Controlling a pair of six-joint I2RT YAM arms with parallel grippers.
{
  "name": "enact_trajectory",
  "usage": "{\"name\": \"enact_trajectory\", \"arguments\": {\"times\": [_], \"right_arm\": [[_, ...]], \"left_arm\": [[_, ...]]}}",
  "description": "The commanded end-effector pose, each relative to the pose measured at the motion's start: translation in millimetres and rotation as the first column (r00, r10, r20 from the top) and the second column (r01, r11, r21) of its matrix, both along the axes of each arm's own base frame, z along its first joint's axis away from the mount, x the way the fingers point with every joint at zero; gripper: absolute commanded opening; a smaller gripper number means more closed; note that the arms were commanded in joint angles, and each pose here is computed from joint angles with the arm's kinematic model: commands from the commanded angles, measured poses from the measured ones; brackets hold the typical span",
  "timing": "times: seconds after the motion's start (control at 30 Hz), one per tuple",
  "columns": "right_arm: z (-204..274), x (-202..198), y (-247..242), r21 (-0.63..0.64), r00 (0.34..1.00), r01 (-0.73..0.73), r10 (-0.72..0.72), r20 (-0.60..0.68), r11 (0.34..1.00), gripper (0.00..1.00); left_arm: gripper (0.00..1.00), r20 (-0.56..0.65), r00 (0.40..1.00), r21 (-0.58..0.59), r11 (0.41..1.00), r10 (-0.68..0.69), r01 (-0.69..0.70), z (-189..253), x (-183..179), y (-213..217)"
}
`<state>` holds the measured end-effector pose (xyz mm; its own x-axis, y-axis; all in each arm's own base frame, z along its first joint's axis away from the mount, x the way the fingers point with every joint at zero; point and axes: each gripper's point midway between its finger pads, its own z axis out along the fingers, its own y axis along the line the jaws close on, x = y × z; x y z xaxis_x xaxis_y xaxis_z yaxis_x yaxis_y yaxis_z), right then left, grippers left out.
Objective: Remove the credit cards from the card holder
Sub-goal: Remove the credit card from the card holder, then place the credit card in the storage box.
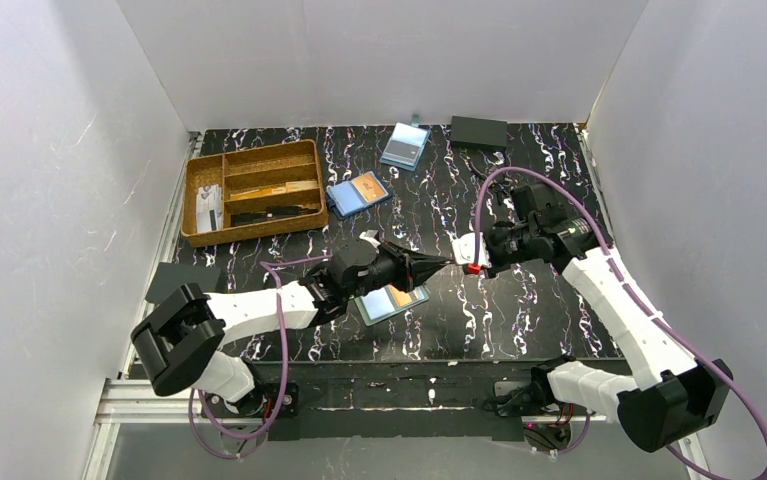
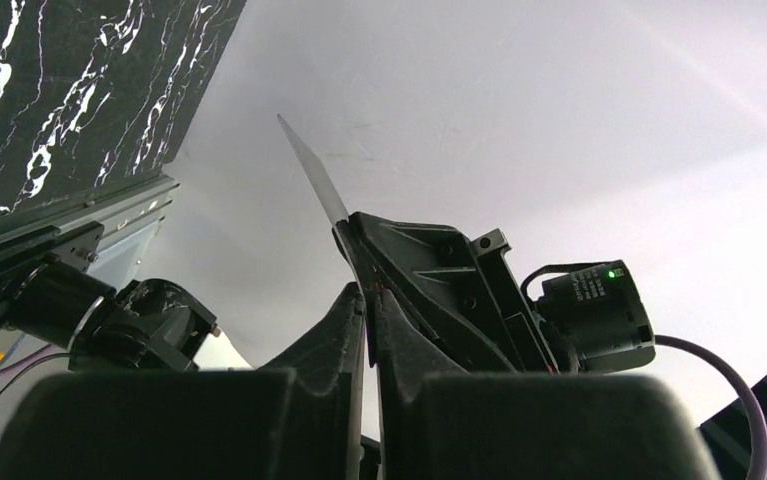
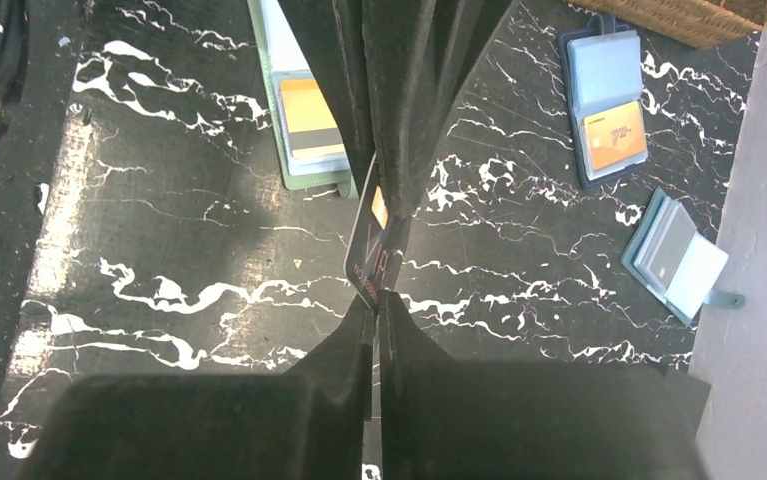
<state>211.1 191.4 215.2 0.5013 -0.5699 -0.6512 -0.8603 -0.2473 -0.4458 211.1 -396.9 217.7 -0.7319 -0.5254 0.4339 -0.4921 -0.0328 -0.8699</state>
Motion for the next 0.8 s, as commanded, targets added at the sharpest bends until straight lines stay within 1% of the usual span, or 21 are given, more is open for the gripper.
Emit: {"name": "enact_trajectory", "arguments": {"times": [0.0,0.07,0.1,0.13,0.17,0.2,0.27,0.3,0.37,0.43,0.47,0.57,0.63,0.77], "right_arm": [[7.7,-15.9,8.4,0.053,0.997,-0.076,0.076,0.001,0.996,0.07],[6.3,-21.7,7.9,0.053,0.995,-0.102,0.102,-0.002,0.993,0.15],[5.6,-25.2,8.0,0.055,0.993,-0.114,0.114,-0.006,0.992,0.21],[5.7,-27.7,7.9,0.058,0.993,-0.120,0.120,-0.012,0.991,0.35],[5.3,-29.7,7.5,0.061,0.992,-0.120,0.121,-0.018,0.991,0.52],[6.1,-31.2,7.2,0.064,0.993,-0.117,0.119,-0.022,0.991,0.65],[7.9,-33.4,6.0,0.071,0.995,-0.090,0.094,-0.047,0.993,0.96],[9.2,-34.7,5.5,0.076,0.995,-0.072,0.077,-0.065,0.995,0.98],[11.5,-36.3,4.9,0.087,0.994,-0.024,0.034,-0.104,0.996,0.98],[15.5,-34.9,6.9,0.117,0.990,0.035,-0.018,-0.142,0.993,0.98],[16.4,-36.3,7.0,0.130,0.985,0.055,-0.033,-0.167,0.990,0.98],[14.5,-40.1,6.7,0.179,0.970,0.095,-0.050,-0.239,0.979,0.98],[10.2,-37.6,7.2,0.211,0.951,0.143,-0.075,-0.300,0.967,0.98],[-5.1,-24.9,7.6,0.262,0.901,0.253,-0.128,-0.415,0.931,0.98]], "left_arm": [[0.00,0.048,0.998,-0.029,0.999,-0.032,0.033,10.0,-4.0,-9.0],[0.00,0.063,0.998,-0.030,0.999,-0.031,0.033,8.5,-4.3,-8.0],[0.00,0.076,0.997,-0.029,0.999,-0.029,0.031,8.0,-4.5,-7.2],[0.00,0.093,0.995,-0.031,0.999,-0.024,0.027,8.1,-4.3,-5.9],[0.00,0.115,0.993,-0.027,0.999,-0.018,0.022,7.2,-3.9,-3.7],[0.00,0.139,0.990,-0.015,1.000,-0.014,0.016,4.1,-4.2,-0.4],[0.00,0.199,0.980,0.023,1.000,-0.007,0.003,-3.0,-5.0,7.8],[0.00,0.246,0.969,0.052,0.999,-0.014,0.001,-6.2,-6.2,12.6],[0.00,0.328,0.944,0.107,0.994,-0.031,-0.004,-13.3,-10.0,24.9],[0.00,0.430,0.900,0.176,0.984,-0.075,-0.002,-22.1,-17.0,37.8],[0.00,0.508,0.855,0.217,0.976,-0.106,-0.007,-22.9,-20.7,44.9],[0.00,0.704,0.673,0.327,0.945,-0.226,-0.025,-22.6,-35.9,65.3],[0.00,0.783,0.554,0.369,0.928,-0.285,-0.045,-20.2,-46.5,78.5],[0.00,0.870,0.326,0.421,0.902,-0.371,-0.097,-14.7,-63.6,102.1]]}}
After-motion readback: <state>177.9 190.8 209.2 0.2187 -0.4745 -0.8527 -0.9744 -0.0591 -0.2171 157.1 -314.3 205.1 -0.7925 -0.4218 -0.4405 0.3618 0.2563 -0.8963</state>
